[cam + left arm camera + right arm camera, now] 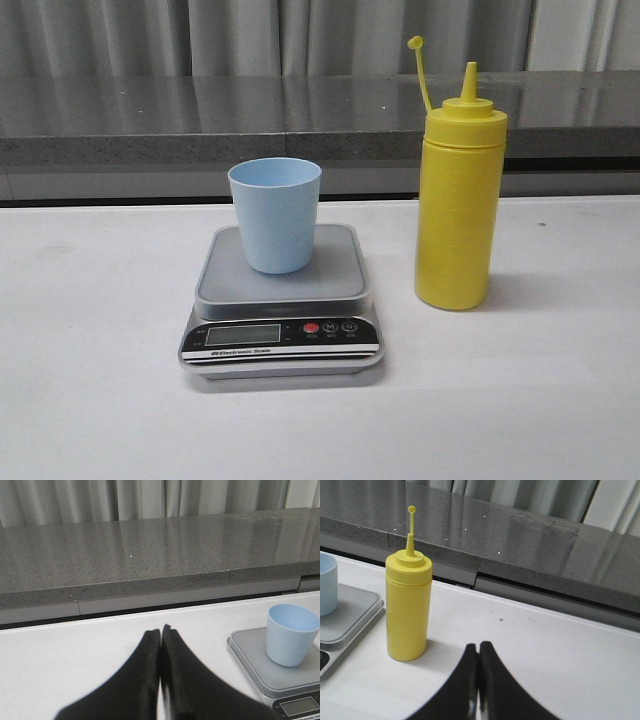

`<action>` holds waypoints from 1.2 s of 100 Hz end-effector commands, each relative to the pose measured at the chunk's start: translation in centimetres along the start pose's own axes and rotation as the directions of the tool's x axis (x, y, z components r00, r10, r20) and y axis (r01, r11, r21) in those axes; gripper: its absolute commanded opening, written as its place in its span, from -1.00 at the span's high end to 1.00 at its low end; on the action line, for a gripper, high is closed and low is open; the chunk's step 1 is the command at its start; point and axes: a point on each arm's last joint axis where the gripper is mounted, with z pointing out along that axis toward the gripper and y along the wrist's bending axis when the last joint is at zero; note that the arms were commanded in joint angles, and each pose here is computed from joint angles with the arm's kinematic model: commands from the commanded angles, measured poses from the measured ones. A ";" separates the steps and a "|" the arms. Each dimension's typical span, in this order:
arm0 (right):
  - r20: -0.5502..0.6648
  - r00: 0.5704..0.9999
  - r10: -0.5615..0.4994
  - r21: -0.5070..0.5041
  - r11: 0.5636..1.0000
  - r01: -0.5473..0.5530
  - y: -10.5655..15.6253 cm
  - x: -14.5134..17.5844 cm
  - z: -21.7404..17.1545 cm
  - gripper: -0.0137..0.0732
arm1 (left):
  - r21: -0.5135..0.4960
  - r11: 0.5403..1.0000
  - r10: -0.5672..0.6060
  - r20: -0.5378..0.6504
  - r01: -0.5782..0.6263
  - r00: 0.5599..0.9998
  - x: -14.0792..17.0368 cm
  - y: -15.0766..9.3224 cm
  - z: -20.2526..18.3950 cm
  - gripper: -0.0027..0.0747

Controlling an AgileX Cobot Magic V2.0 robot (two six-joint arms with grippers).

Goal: Pour seasoning into cup on scale with both arms

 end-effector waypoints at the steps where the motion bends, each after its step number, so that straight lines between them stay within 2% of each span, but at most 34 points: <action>1: 0.121 0.992 -0.025 0.014 1.000 0.023 -0.1 -0.8 -0.7 0.96 | -0.003 1.000 -0.006 0.096 0.007 0.995 -1.5 0.0 -0.2 0.98; 14: 0.149 0.989 -0.011 0.032 0.999 0.006 0.0 0.6 -1.3 0.96 | -0.003 1.000 -0.006 0.096 0.007 0.995 -1.5 0.0 -0.2 0.98; 54: 0.156 0.986 0.051 0.188 0.979 -0.080 -0.4 4.0 -1.1 0.96 | -0.003 1.000 -0.006 0.096 0.007 0.995 -1.5 0.0 -0.2 0.98; 83: 0.142 0.988 0.052 0.188 0.979 -0.078 -0.2 6.1 -0.5 0.96 | -0.003 1.000 -0.006 0.096 0.007 0.995 -1.5 0.0 -0.2 0.98; 120: 0.137 0.990 0.046 0.189 0.979 -0.072 -0.2 6.1 -0.5 0.96 | -0.003 1.000 -0.006 0.096 0.007 0.995 -1.5 0.0 -0.2 0.98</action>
